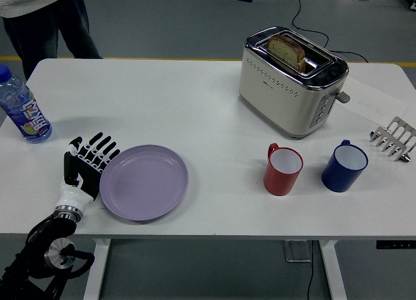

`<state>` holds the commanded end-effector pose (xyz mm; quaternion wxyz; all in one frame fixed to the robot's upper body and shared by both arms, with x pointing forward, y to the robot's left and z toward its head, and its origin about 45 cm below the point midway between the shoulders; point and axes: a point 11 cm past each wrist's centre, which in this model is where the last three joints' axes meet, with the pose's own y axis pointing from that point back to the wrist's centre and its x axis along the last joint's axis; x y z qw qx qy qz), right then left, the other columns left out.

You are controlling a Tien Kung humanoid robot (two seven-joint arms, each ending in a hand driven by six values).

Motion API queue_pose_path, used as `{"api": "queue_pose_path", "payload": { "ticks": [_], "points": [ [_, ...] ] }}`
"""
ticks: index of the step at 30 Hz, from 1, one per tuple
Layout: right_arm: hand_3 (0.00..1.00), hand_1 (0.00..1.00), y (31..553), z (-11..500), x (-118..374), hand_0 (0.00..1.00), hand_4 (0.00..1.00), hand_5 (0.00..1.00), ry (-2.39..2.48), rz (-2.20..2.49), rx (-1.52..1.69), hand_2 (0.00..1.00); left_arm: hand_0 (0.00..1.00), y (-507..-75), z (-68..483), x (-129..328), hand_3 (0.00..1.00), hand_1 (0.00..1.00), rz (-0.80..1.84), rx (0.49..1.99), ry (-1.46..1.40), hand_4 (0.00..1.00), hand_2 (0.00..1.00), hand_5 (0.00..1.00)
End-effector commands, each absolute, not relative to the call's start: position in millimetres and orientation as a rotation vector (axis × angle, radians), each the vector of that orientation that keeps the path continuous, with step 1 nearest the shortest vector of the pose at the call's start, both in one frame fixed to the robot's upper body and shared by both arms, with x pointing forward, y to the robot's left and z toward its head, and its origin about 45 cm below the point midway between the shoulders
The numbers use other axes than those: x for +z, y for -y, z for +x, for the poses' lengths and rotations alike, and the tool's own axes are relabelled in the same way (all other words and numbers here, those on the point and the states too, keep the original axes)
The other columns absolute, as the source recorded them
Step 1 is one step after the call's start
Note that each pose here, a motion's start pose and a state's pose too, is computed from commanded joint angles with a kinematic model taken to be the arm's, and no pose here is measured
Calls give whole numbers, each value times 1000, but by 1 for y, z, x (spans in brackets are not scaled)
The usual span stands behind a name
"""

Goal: Push plate across desktop

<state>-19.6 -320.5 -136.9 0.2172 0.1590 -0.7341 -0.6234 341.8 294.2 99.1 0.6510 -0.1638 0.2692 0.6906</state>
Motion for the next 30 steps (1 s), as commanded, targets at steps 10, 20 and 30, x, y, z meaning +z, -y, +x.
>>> {"api": "queue_pose_path", "payload": {
  "ticks": [10,20,30],
  "points": [
    [656,557,320,-21,-137,603,399,609,2030,443,-1727,678,701,-286,340,98,647,723,-359,1546,-612,483,681,998],
    [656,557,320,-20,-137,603,401,609,2030,446,-1725,677,699,-273,339,100,647,723,-348,1505,-615,483,681,998],
    [656,557,320,-19,-137,603,402,608,2029,448,-1725,677,699,-261,337,96,649,723,-327,1471,-628,480,682,998]
  ]
}}
